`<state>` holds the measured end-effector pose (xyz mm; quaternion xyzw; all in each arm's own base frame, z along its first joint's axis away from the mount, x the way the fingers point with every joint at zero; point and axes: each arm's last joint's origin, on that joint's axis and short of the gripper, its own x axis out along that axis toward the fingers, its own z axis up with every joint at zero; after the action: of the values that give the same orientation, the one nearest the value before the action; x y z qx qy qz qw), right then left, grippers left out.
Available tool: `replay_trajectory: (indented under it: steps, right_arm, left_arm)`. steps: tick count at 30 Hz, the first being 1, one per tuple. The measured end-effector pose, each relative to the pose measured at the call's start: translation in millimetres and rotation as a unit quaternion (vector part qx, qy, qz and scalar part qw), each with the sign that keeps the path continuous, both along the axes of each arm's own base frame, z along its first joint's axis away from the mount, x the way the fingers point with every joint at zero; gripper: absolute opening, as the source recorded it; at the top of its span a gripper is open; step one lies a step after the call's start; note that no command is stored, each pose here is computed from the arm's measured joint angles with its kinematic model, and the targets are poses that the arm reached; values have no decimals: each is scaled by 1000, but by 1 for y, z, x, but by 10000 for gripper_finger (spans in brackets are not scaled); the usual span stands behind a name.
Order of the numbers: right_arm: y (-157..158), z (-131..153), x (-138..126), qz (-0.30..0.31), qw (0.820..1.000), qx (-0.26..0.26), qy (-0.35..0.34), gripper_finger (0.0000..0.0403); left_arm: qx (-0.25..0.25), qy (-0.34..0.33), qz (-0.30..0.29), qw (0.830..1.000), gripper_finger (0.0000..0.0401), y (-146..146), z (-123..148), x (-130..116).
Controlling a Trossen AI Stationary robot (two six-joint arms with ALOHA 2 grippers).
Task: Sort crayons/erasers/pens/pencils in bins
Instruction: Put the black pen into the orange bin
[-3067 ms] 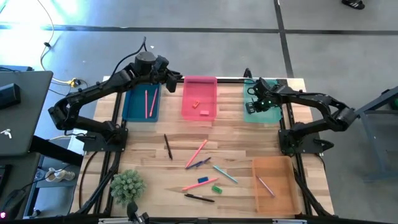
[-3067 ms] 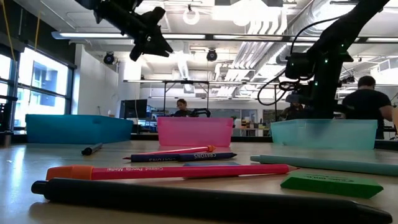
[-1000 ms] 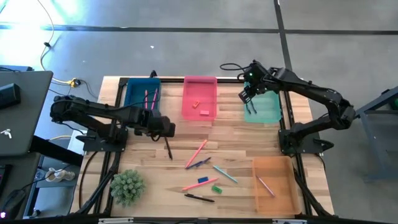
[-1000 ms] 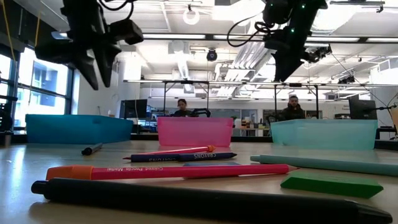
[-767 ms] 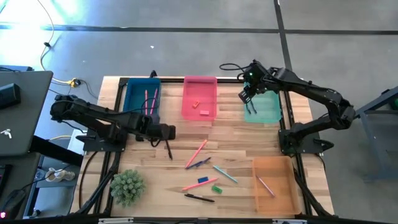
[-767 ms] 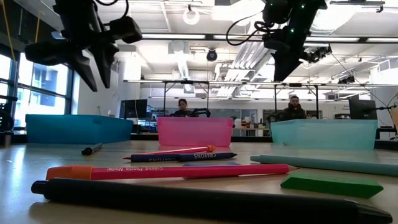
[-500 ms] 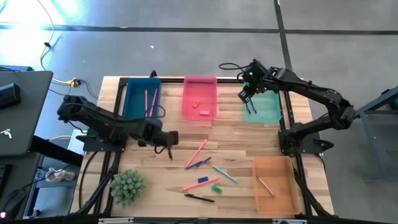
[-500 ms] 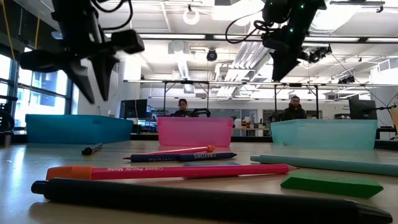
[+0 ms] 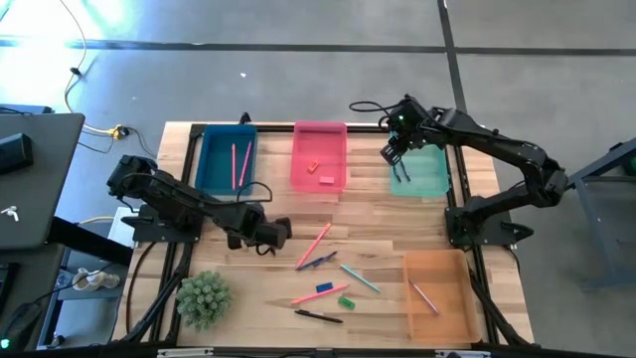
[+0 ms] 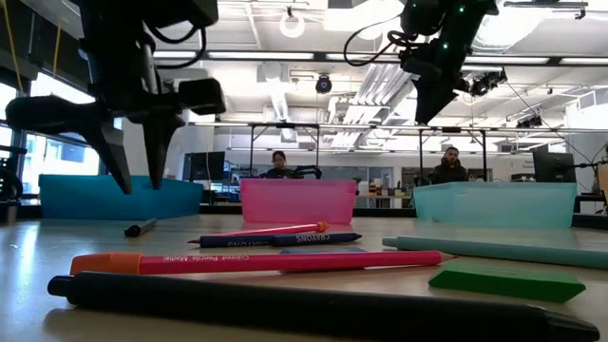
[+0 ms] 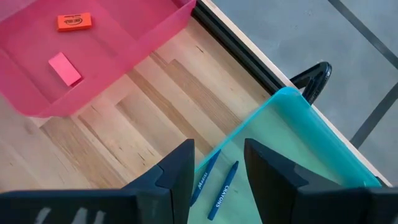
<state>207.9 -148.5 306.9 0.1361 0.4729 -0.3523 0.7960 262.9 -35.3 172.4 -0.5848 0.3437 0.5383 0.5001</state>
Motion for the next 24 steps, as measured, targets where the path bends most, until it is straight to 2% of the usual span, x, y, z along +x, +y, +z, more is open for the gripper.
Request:
replay_trajectory:
  steps: [10, 18, 24]
  right_arm:
    - [0, 0, 0, 4, 1000, 0, 1, 134]
    - [0, 0, 0, 4, 1000, 1, 1, 134]
    - [0, 0, 0, 5, 1000, 2, 2, 134]
  left_arm:
    - [-16, 13, 4, 1000, 164, -3, -19, 10]
    - [-21, 37, -4, 999, 165, -4, -36, 15]
    - [-24, 69, -31, 997, 165, -4, -45, 16]
